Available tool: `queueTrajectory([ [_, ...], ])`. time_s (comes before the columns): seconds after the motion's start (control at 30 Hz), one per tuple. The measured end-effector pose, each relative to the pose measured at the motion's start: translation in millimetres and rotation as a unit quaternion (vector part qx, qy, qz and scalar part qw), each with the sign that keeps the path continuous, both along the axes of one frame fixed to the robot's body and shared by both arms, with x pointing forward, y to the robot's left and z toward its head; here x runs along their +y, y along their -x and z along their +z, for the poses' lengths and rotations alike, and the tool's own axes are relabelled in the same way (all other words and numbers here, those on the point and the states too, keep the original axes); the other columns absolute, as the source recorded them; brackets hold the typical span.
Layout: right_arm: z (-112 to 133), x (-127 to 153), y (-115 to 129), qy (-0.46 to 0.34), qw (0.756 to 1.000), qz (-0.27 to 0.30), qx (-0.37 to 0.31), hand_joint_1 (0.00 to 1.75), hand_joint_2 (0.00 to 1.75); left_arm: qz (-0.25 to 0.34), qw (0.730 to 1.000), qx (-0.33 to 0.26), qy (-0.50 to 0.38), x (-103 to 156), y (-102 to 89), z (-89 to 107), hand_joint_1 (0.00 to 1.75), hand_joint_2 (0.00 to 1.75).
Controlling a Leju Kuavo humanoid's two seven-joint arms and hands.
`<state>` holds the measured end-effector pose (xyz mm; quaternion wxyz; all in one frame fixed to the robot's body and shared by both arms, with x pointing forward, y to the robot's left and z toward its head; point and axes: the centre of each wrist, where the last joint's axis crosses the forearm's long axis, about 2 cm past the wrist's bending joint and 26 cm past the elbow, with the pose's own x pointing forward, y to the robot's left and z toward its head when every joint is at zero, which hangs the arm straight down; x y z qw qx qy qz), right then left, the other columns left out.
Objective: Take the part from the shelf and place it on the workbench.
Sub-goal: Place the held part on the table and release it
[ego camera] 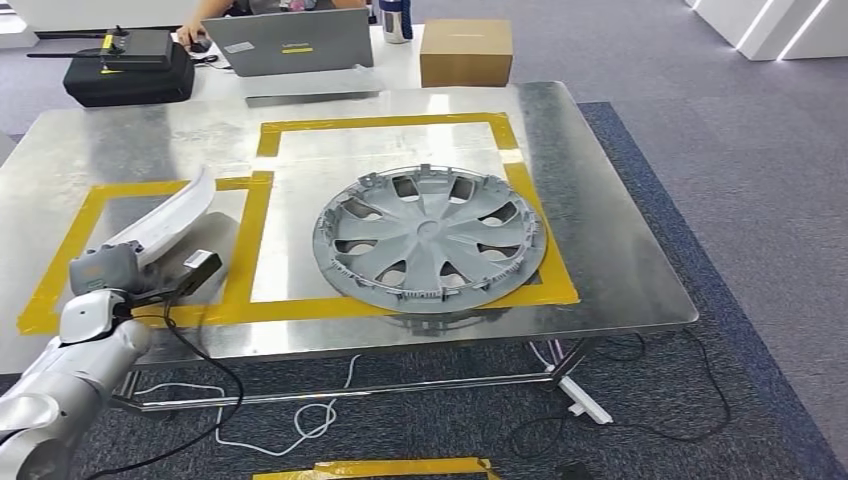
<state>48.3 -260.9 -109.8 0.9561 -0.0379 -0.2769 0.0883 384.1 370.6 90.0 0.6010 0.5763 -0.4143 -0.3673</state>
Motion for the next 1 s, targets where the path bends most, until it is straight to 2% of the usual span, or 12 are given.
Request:
queueTrajectory([
  [0.53,0.0,0.8,0.1,-0.001,1.000,0.001,0.002,0.00,1.75,-0.004,1.000,0.013,-0.015,4.3,-1.4,0.4,1.75,1.75],
  [0.67,0.0,0.8,-0.1,-0.002,1.000,0.000,0.002,0.00,0.00,-0.002,0.999,0.023,-0.021,3.8,-3.1,1.5,0.00,1.75],
  [0.8,0.0,0.9,0.2,-0.003,1.000,-0.002,0.002,0.00,0.00,0.002,0.999,0.024,-0.029,3.0,-7.3,6.1,0.00,1.75],
  [0.93,-0.2,0.8,2.0,-0.003,1.000,-0.010,0.003,0.00,0.00,-0.016,1.000,-0.002,-0.020,5.3,-8.9,9.6,0.00,0.00],
  [1.0,-0.3,0.7,2.8,-0.003,1.000,-0.016,0.003,0.00,0.00,-0.041,0.999,-0.024,0.000,4.5,-8.2,9.6,0.00,0.00],
])
